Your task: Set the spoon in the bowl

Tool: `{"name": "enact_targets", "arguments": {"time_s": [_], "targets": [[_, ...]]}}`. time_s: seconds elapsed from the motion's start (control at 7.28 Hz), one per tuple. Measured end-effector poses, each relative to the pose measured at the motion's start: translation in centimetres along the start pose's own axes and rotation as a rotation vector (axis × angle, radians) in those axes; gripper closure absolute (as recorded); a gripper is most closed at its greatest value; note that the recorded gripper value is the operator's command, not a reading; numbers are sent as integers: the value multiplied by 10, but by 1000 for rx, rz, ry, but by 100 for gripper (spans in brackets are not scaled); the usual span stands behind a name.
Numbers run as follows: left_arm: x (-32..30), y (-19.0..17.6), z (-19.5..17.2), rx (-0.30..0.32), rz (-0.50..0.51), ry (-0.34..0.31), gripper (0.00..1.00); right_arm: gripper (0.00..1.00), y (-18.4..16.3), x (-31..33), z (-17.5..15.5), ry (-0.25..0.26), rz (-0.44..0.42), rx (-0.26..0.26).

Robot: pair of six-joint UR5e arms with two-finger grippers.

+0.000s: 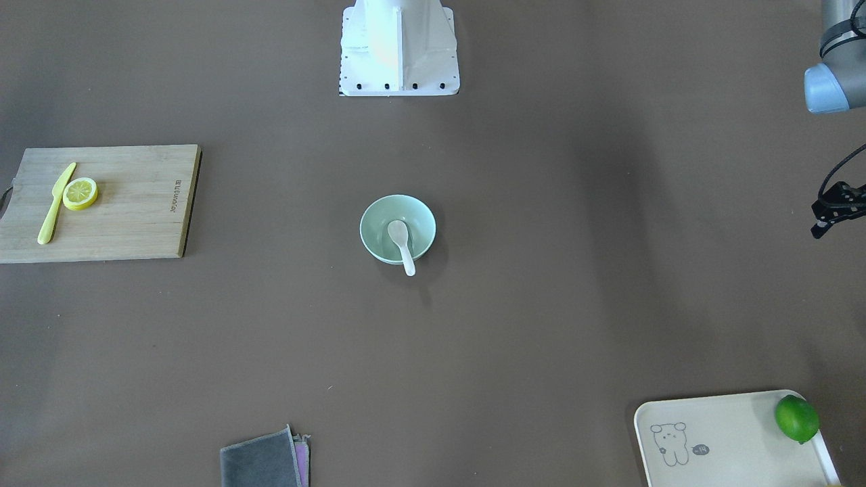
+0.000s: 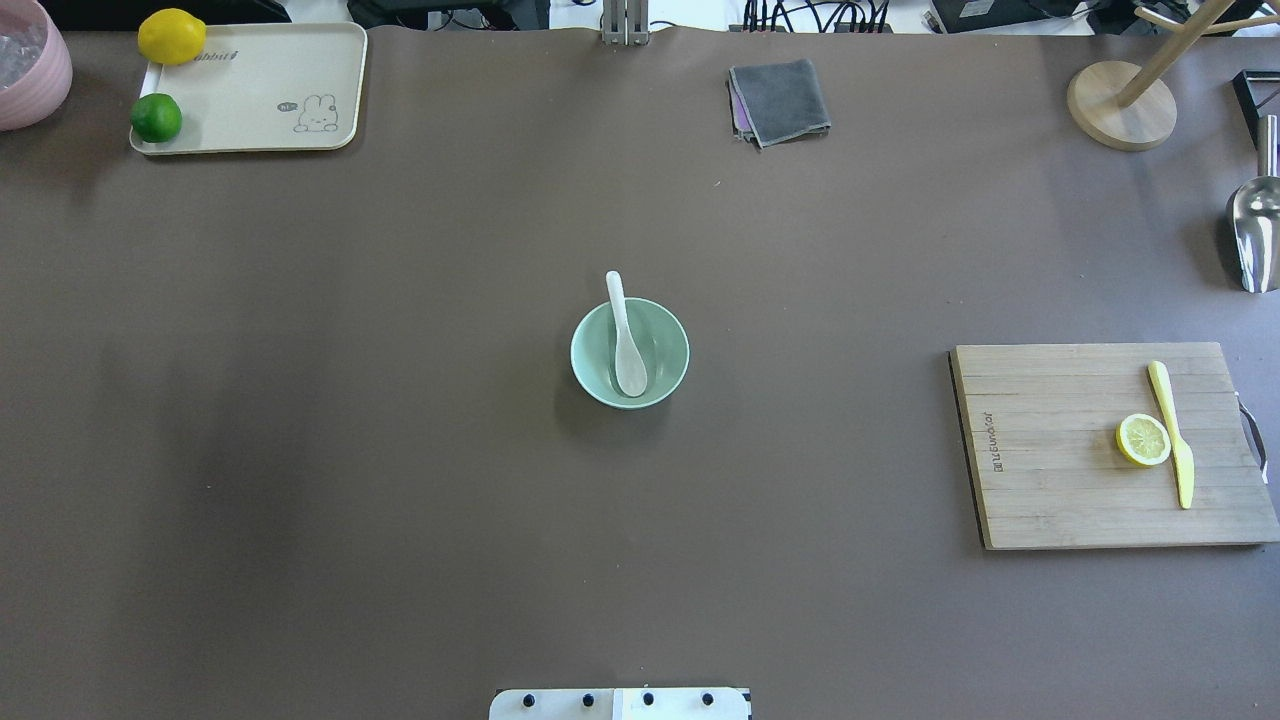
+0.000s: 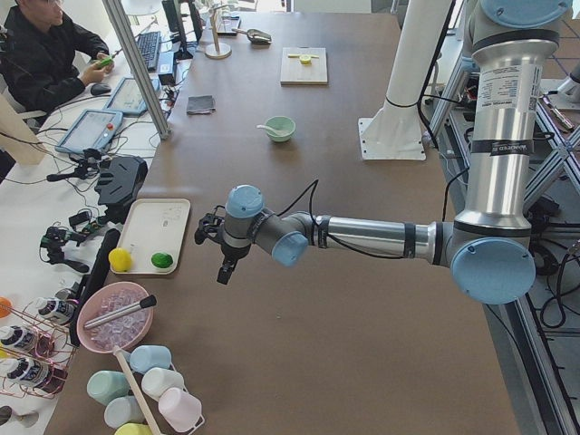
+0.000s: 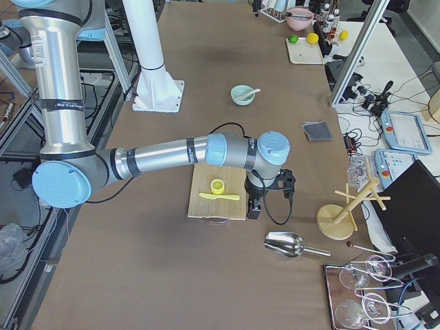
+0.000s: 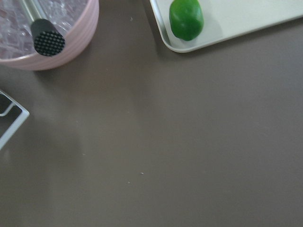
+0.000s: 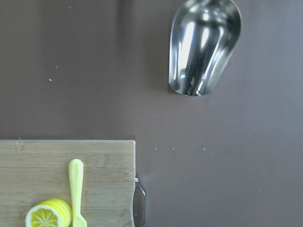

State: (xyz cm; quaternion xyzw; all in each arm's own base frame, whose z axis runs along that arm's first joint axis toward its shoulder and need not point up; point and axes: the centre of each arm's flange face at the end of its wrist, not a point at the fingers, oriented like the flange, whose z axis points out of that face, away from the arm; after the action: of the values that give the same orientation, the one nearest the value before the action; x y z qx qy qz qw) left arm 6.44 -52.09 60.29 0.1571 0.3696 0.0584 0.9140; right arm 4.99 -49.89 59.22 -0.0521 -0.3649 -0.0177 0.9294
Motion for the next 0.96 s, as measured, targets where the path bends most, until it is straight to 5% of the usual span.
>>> {"name": "enact_targets", "arguments": {"time_s": [0.41, 0.96], "targets": [[-54, 33, -48, 15, -105, 17, 2, 0, 20, 25, 22, -9, 51, -53], [-93, 53, -104, -32, -80, -90, 2, 0, 33, 15, 14, -31, 33, -31]]}}
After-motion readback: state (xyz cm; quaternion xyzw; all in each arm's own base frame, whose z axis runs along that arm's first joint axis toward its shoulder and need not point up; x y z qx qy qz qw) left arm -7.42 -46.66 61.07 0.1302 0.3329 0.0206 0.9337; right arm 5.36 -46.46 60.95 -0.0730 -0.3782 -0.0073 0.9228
